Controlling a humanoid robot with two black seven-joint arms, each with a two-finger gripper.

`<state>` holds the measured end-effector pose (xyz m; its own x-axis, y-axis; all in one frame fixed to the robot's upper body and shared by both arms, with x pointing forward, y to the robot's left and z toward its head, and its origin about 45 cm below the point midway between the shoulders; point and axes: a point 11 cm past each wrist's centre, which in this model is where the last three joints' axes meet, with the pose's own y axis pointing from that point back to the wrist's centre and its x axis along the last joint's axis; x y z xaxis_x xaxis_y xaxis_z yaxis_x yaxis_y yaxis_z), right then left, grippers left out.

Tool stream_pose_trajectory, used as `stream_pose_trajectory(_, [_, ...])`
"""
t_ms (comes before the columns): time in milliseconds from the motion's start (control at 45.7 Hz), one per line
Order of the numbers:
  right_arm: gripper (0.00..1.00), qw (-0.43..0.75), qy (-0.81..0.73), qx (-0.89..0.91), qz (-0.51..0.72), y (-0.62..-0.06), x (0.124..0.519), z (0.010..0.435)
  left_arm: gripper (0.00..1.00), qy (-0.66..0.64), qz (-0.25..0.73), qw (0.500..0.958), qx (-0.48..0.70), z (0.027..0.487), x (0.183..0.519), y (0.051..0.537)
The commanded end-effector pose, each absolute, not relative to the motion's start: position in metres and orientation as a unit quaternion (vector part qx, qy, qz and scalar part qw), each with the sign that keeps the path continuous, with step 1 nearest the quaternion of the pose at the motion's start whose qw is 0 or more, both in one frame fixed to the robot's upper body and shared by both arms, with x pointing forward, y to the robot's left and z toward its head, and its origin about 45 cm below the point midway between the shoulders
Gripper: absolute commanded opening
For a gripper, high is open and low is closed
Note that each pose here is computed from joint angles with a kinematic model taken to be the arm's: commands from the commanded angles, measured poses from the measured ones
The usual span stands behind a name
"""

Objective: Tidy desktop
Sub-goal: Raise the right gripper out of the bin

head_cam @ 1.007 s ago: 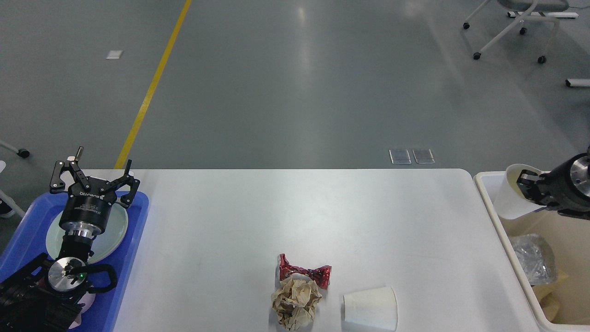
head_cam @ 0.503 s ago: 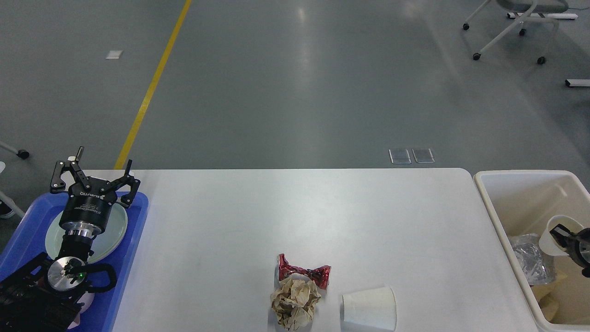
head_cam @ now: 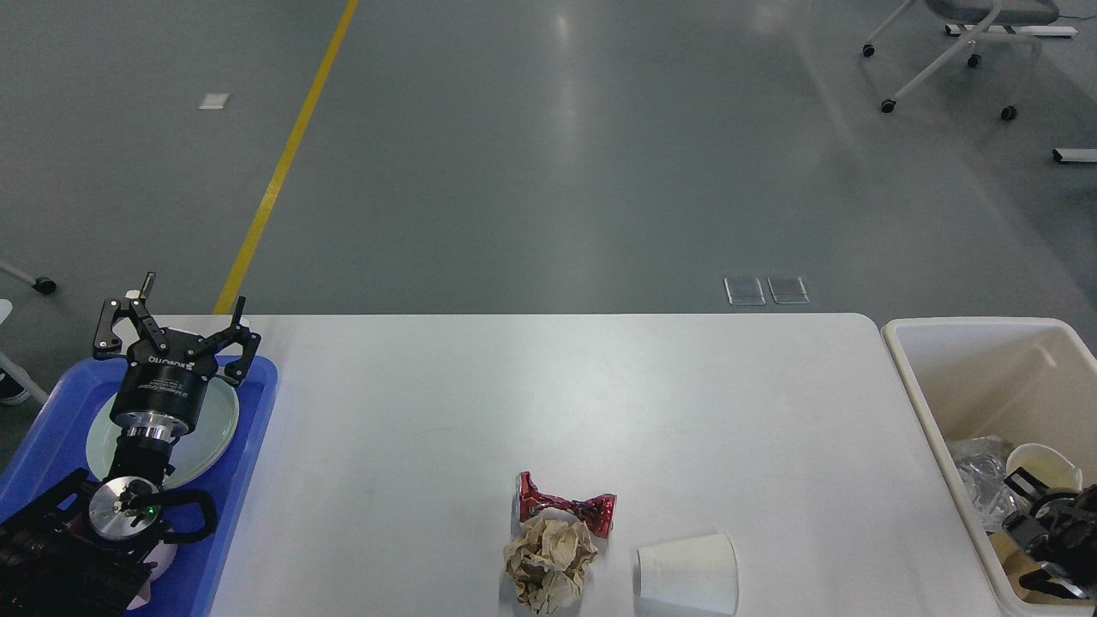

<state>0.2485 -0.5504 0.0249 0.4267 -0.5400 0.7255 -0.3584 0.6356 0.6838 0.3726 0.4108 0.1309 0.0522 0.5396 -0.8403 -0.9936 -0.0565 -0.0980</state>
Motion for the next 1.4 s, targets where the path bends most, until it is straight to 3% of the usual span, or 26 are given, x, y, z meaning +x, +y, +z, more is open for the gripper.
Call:
stream_pose_trajectory(0, [0.00, 0.732, -0.527, 0.425, -0.067, -0.547, 0.243, 0.019, 0.98, 0.299, 0.620, 0.618, -0.380, 0.131, 0.372, 0.411])
stream_pose_trajectory(153, [0.01, 0.732, -0.524, 0.430, -0.065, -0.540, 0.244, 0.014, 0.98, 0.299, 0.620, 0.619, -0.379, 0.131, 0.373, 0.411])
stream_pose_trajectory(241, [0.62, 0.730, -0.538, 0.417, -0.050, -0.542, 0.246, 0.018, 0.98, 0.299, 0.620, 0.618, -0.380, 0.131, 0.372, 0.411])
stream_pose_trajectory(350, [1.00, 0.728, -0.562, 0.392, -0.021, -0.547, 0.249, 0.025, 0.98, 0.300, 0.620, 0.618, -0.379, 0.131, 0.372, 0.411])
stream_pose_trajectory(678, [1.00, 0.732, -0.556, 0.394, -0.016, -0.549, 0.252, 0.029, 0.98, 0.299, 0.620, 0.618, -0.379, 0.131, 0.373, 0.411])
stream_pose_trajectory(766, [1.00, 0.728, -0.549, 0.410, -0.020, -0.547, 0.269, 0.038, 0.98, 0.299, 0.620, 0.618, -0.380, 0.131, 0.373, 0.411])
stream_pose_trajectory(1072, [1.00, 0.766, -0.396, 0.506, 0.023, -0.529, 0.346, 0.123, 0.98, 0.299, 0.619, 0.619, -0.379, 0.131, 0.373, 0.411])
stream_pose_trajectory(1204, [1.00, 0.754, -0.330, 0.568, 0.016, -0.489, 0.380, 0.161, 0.98, 0.299, 0.619, 0.619, -0.379, 0.131, 0.373, 0.411])
stream_pose_trajectory(1379, [1.00, 0.733, -0.214, 0.645, 0.010, -0.411, 0.427, 0.248, 0.98, 0.299, 0.619, 0.619, -0.379, 0.131, 0.373, 0.411])
